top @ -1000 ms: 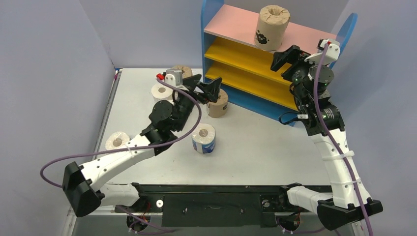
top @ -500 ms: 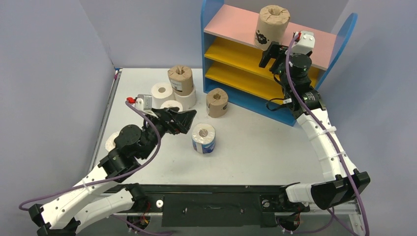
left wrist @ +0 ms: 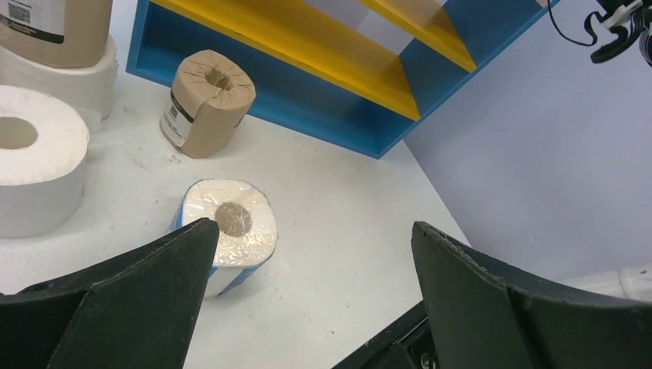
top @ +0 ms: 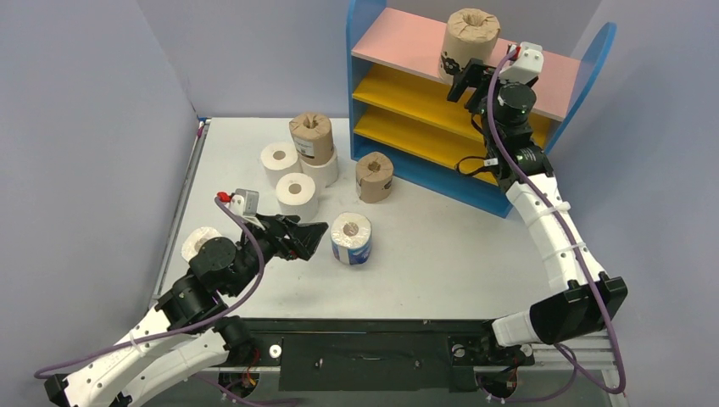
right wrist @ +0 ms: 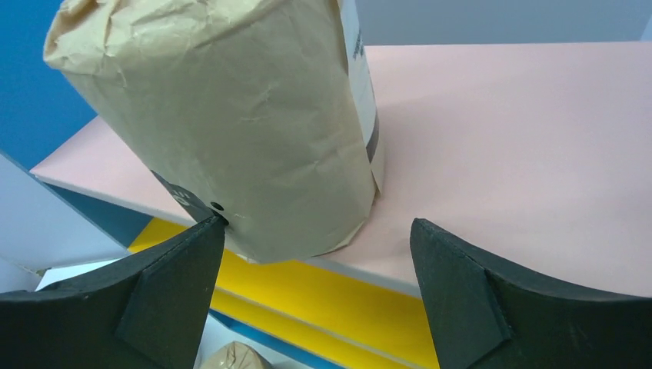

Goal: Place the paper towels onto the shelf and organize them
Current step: Place the paper towel on the shelf.

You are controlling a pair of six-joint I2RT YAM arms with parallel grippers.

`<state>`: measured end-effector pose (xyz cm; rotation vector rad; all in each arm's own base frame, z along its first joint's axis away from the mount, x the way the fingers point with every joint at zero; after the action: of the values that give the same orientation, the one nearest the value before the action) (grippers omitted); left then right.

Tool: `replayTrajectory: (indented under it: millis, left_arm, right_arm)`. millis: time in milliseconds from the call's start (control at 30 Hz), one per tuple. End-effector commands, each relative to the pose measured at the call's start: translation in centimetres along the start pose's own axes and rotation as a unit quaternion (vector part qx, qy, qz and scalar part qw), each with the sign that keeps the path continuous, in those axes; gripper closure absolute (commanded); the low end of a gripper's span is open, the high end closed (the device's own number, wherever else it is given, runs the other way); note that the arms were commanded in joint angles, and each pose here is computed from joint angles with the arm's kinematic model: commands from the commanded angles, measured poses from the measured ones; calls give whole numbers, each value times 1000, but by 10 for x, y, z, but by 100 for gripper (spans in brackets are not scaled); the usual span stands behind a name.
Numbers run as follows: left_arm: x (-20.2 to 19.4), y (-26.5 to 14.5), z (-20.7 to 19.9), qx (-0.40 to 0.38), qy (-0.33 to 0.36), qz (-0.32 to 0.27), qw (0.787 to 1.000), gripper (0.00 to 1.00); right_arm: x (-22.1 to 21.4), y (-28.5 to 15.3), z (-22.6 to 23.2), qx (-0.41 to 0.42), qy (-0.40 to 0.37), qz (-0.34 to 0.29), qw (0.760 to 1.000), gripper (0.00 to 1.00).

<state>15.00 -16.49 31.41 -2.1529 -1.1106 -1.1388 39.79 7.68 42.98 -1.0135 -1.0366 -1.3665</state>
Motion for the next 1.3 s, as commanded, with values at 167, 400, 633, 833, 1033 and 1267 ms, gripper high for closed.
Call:
replayTrajectory:
  millis: [167, 400, 633, 833, 1033, 1267]
  left_arm:
    - [-4, 0, 1, -6, 6, 1, 1000, 4]
    - [-11, 8, 4, -2, 20, 9, 1000, 4]
    - [-16, 14, 5, -2, 33, 18, 999, 4]
    - [-20, 16, 7, -2, 34, 21, 999, 4]
    - [-26, 18, 6, -8, 23, 25, 999, 4]
    - [-29, 21, 4, -11, 21, 35, 999, 4]
  right_arm:
    - [16, 31, 13, 24, 22, -24, 999, 15]
    - [10, 49, 17, 35, 26, -15, 999, 15]
    - [1, 62, 21, 44, 30, -3, 999, 16]
    - [2, 71, 28, 68, 34, 13, 997, 16]
    - [2, 72, 35, 92, 44, 27, 994, 16]
    - [38, 41, 27, 99, 84, -21, 991, 14]
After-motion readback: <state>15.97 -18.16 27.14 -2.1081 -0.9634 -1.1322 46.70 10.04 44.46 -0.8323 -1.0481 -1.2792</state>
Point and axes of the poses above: each gripper's point midway between its finger pads, its own y axis out along the fingers, its own z axis along the line the jaws close on, x = y × z, the point moved 5 cm from there along -y, back along the fingers, and after that the axes turned 1 degree about y, right-handed, at the moved point
